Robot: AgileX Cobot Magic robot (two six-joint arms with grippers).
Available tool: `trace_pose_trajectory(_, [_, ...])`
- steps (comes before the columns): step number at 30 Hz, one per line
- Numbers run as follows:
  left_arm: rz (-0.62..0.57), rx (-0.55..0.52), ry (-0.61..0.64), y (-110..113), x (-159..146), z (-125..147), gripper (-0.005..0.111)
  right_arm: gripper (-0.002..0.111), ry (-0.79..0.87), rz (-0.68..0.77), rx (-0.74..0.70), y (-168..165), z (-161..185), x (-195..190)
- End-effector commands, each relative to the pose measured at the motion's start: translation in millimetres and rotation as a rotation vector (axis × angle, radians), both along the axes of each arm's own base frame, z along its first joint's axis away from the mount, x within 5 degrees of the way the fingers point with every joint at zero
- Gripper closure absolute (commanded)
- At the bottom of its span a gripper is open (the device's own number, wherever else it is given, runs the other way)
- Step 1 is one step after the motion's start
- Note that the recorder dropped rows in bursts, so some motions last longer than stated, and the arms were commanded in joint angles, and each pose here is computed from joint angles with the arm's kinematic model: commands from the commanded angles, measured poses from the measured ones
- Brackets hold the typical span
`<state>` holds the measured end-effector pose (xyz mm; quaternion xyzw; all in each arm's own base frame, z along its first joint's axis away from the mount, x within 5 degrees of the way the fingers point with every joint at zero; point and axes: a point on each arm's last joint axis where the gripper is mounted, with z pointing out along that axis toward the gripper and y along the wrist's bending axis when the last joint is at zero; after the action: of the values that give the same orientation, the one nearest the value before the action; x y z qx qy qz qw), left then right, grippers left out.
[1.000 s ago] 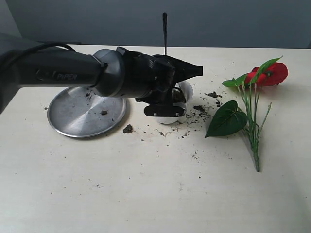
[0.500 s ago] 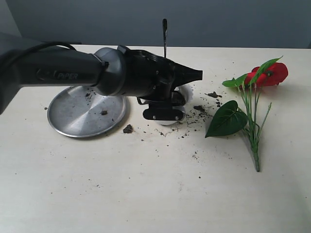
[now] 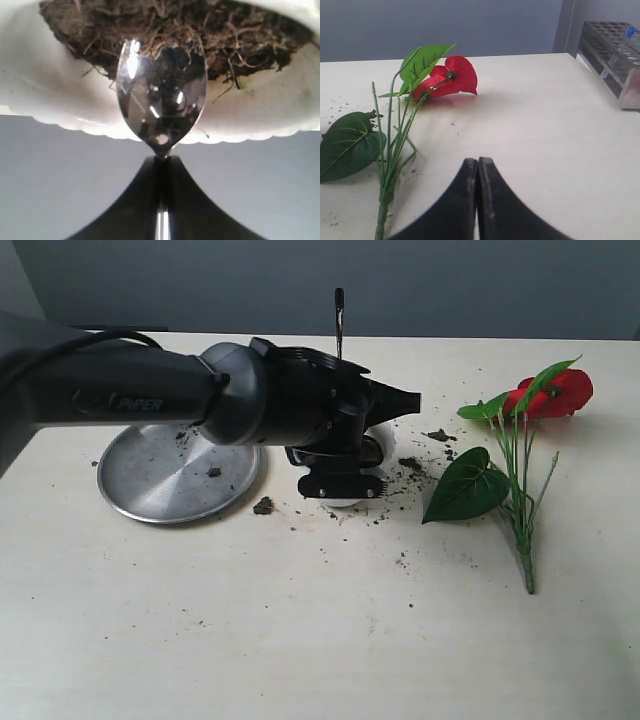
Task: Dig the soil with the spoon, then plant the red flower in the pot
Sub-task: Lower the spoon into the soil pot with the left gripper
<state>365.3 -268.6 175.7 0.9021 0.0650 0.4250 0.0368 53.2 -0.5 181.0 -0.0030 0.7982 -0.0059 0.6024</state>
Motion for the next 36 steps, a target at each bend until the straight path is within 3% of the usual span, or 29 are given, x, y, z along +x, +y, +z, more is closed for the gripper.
trace_pose_trajectory(1, [-0.005, -0.051, -0.005, -3.2, -8.0, 14.8, 0.106, 0.108, -0.005, 0.003, -0.001, 0.1, -0.2, -0.1])
trace_pose_trajectory(11, [-0.101, -0.011, -0.092, 1.6, 2.7, 26.3, 0.106, 0.108, -0.005, 0.003, -0.001, 0.1, -0.2, -0.1])
trace_pose_trajectory(20, [-0.092, -0.023, -0.1, 19.3, 17.7, 26.9, 0.106, 0.108, -0.005, 0.003, -0.001, 0.1, -0.2, -0.1])
trace_pose_trajectory(36, [-0.12, -0.029, -0.048, 15.0, 21.3, 1.8, 0.106, 0.108, -0.005, 0.003, -0.001, 0.1, -0.2, -0.1])
